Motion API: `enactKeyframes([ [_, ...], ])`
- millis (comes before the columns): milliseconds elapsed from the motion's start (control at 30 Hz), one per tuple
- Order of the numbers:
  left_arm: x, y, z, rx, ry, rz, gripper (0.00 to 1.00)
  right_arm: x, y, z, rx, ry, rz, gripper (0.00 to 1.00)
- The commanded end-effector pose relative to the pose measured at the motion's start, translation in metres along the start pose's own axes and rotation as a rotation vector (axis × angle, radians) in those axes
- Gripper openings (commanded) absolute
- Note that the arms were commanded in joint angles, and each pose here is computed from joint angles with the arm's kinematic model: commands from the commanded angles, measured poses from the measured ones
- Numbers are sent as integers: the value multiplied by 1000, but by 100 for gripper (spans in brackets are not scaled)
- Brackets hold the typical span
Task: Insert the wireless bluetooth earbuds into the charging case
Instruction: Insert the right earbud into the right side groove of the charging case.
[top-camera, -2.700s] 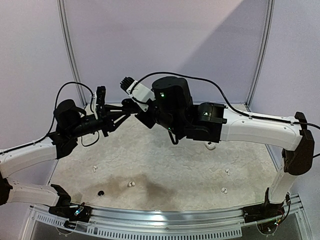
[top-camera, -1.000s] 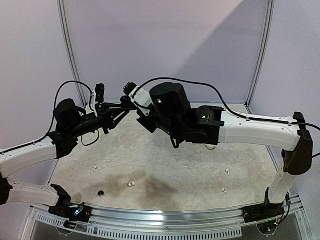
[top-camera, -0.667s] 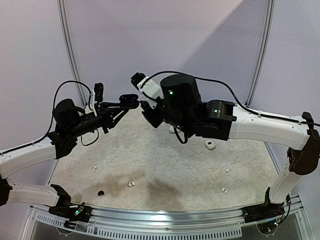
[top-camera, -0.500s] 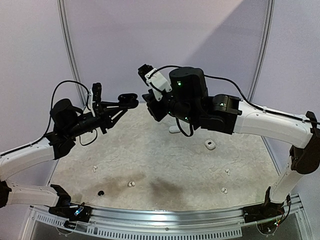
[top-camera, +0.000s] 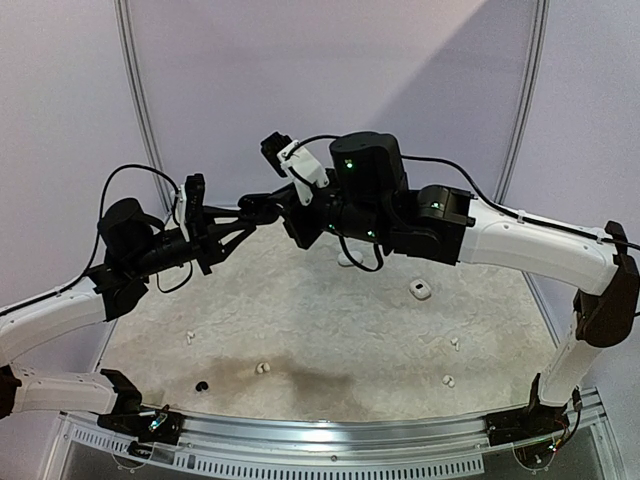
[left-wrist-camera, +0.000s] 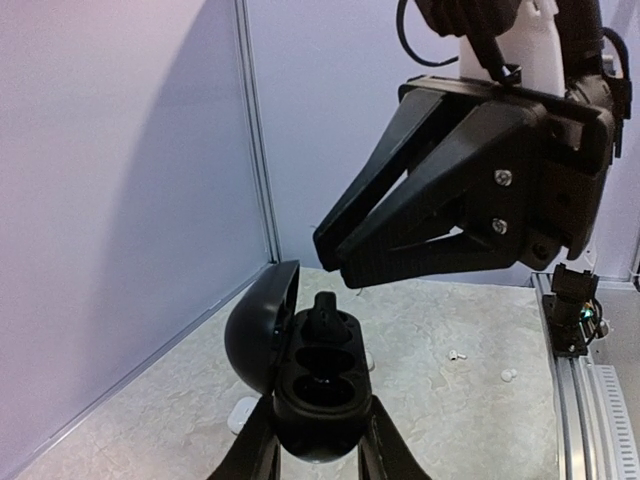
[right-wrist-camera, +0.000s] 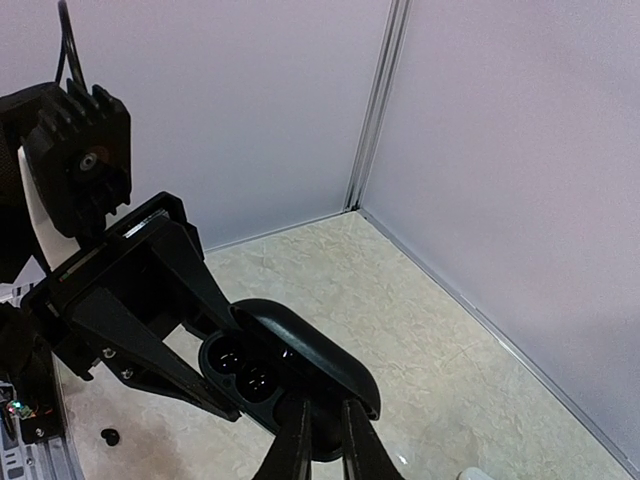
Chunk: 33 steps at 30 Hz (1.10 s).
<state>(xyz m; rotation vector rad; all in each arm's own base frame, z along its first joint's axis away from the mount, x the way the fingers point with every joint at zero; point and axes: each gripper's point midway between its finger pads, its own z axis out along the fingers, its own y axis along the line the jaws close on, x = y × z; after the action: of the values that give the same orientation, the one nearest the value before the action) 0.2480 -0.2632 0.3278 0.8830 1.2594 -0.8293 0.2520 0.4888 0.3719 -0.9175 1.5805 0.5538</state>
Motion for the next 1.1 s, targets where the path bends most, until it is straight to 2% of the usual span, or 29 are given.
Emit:
enactKeyframes([
  [0, 5, -10, 0, 32, 11, -3, 0, 1, 6, 1, -26, 6, 4, 11],
  [567, -1, -8, 2, 31, -8, -24, 0, 33, 11, 19, -25, 107, -31, 4],
  [733, -2, -2, 3, -3, -9, -54, 0, 43, 13, 19, -30, 144, -32, 5],
  [933, 10, 3, 3, -33, 30, -114, 0, -8, 5, 9, -18, 0, 8, 15],
  [1067, 19, 5, 2, -54, 56, -169, 0, -47, -9, -8, 10, -117, 42, 17],
])
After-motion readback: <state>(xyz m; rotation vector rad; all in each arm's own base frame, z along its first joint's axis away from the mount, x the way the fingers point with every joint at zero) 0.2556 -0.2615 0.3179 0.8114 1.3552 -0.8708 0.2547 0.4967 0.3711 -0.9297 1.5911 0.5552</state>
